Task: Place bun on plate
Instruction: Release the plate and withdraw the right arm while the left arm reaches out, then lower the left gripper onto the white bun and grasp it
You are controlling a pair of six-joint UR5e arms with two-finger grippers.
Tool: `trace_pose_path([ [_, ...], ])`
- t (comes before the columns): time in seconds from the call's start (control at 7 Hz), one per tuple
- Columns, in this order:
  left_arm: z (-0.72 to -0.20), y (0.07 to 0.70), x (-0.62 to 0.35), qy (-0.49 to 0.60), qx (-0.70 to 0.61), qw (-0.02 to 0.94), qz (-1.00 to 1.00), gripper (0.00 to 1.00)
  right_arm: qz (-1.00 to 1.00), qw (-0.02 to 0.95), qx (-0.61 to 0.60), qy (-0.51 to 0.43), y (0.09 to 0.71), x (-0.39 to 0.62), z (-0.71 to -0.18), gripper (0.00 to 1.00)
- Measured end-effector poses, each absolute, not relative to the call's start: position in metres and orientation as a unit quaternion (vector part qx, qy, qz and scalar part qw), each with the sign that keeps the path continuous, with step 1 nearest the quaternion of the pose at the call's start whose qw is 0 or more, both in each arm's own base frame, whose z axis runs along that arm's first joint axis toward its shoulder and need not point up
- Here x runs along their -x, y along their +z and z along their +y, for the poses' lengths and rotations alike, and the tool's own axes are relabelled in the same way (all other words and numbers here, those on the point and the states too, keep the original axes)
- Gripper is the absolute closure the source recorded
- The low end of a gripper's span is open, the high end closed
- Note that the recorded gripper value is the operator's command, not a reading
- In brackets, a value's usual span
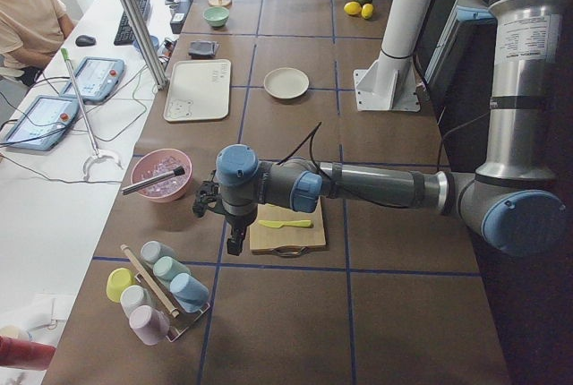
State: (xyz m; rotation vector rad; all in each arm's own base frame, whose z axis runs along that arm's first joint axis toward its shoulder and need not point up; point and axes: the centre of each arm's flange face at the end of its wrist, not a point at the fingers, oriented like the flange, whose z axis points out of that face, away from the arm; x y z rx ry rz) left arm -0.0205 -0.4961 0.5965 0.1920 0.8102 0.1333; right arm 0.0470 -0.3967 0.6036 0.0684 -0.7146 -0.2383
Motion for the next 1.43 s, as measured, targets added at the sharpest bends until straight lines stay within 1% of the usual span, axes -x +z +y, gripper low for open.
trace_pose_path([
  [0.14,-0.500,0.577,-0.018,0.088,-0.107,0.900,0.414,0.00,-0.350,0.930,-0.035,-0.107,0.613,-0.051,-0.386,0.00],
  [0.29,-0.500,0.554,-0.067,0.091,-0.094,0.893,0.430,0.00,-0.351,0.930,-0.035,-0.104,0.617,-0.052,-0.383,0.00],
  [0.71,-0.489,0.497,-0.204,0.029,-0.048,0.911,0.409,0.00,-0.351,0.930,-0.036,-0.102,0.618,-0.052,-0.381,0.00],
  [1.0,-0.475,0.491,-0.260,0.004,-0.022,0.917,0.398,0.00,-0.352,0.930,-0.037,-0.102,0.617,-0.052,-0.381,0.00],
  [1.29,-0.461,0.508,-0.299,0.015,-0.008,0.926,0.378,0.00,-0.352,0.930,-0.038,-0.103,0.616,-0.052,-0.381,0.00],
  [1.43,-0.458,0.512,-0.309,0.019,-0.004,0.927,0.373,0.12,-0.352,0.930,-0.038,-0.103,0.616,-0.052,-0.381,0.00],
])
